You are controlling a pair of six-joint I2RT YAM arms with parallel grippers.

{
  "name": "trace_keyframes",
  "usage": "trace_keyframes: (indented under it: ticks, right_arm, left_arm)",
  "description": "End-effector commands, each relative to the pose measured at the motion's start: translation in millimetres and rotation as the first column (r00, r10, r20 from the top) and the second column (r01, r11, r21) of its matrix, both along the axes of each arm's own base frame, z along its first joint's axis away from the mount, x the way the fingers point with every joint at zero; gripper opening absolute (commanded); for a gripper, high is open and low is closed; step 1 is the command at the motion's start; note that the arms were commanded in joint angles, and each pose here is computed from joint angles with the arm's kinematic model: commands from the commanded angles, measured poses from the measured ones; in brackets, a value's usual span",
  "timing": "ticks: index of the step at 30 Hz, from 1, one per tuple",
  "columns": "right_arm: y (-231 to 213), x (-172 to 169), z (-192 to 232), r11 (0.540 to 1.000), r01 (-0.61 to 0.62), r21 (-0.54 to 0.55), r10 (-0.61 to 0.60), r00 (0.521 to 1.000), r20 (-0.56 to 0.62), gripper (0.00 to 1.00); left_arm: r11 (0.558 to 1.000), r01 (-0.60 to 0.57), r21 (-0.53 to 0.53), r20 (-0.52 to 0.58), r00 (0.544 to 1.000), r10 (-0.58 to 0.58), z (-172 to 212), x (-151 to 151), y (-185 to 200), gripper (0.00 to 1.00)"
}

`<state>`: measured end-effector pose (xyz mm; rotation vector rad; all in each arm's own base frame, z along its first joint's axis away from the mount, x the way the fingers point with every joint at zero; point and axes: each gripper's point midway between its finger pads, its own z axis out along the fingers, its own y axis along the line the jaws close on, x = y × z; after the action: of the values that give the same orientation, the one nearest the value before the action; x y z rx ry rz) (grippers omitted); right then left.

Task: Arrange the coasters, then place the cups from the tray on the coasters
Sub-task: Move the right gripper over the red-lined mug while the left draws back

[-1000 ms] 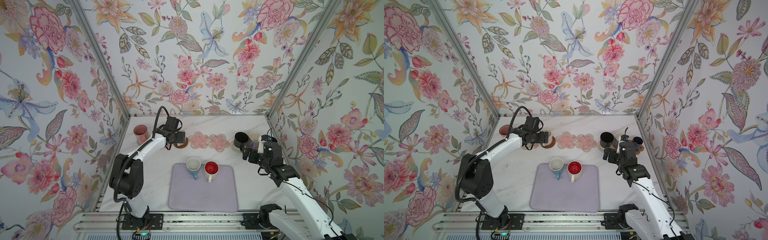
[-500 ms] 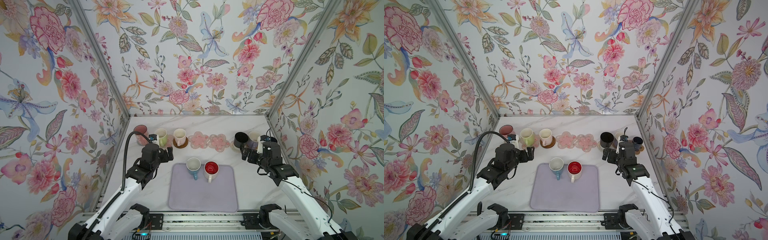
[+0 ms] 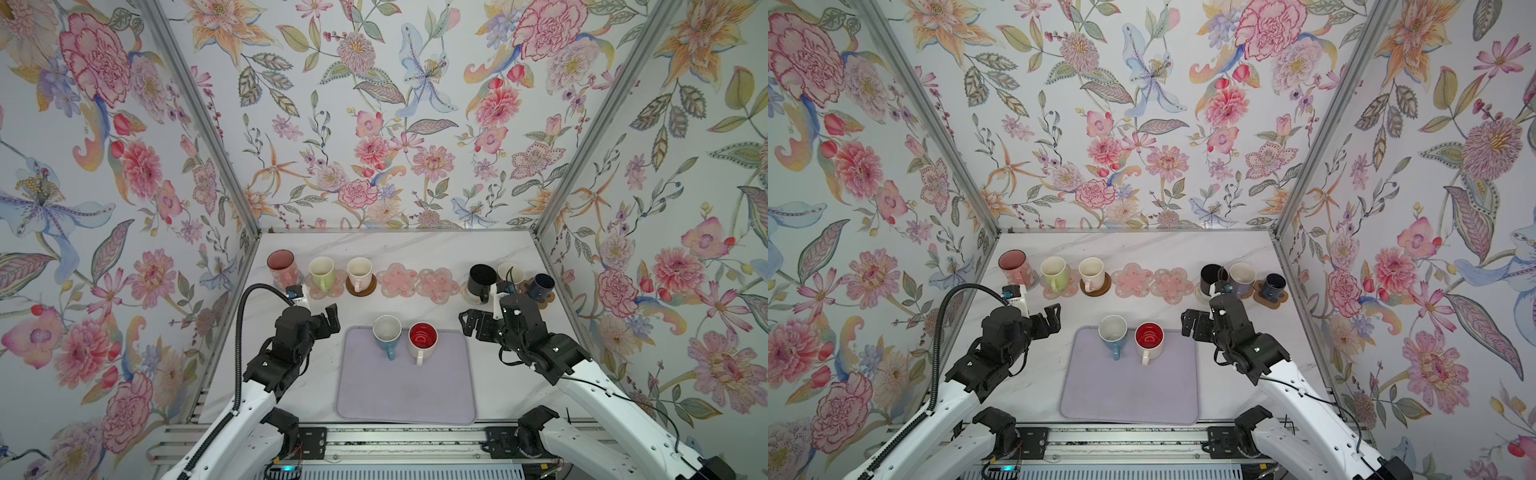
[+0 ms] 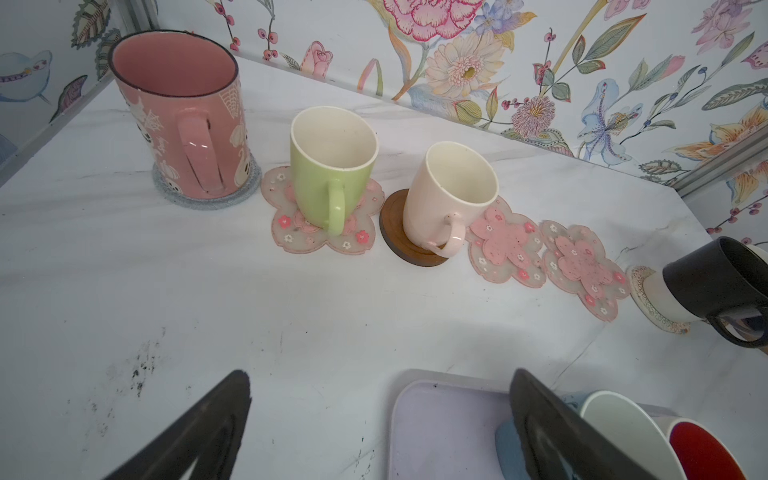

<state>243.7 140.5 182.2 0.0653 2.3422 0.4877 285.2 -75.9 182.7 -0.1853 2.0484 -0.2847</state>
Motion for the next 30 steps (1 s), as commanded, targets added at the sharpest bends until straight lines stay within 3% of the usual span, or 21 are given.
trace_keyframes:
  ticks: [1, 17, 30]
  right_arm:
    - [2, -18, -17, 0.998, 0.068, -0.020, -0.069, 0.996, -0.053, 0.99]
    - [62, -50, -52, 0.991, 0.026, -0.132, -0.038, 0.995, -0.091, 0.99]
    - [107, -50, -82, 0.992, -0.028, -0.122, 0.011, 0.990, -0.137, 0.99]
  left_arm:
    - [0.999, -0.044, -0.004, 0.032, 0.999, 0.044, 4, 1, 7, 0.99]
    - [0.996, -0.091, 0.019, 0.025, 0.996, 0.091, -3, -10, 21, 0.99]
    - [0.996, -0.093, 0.004, 0.029, 0.995, 0.092, -3, -12, 21, 0.99]
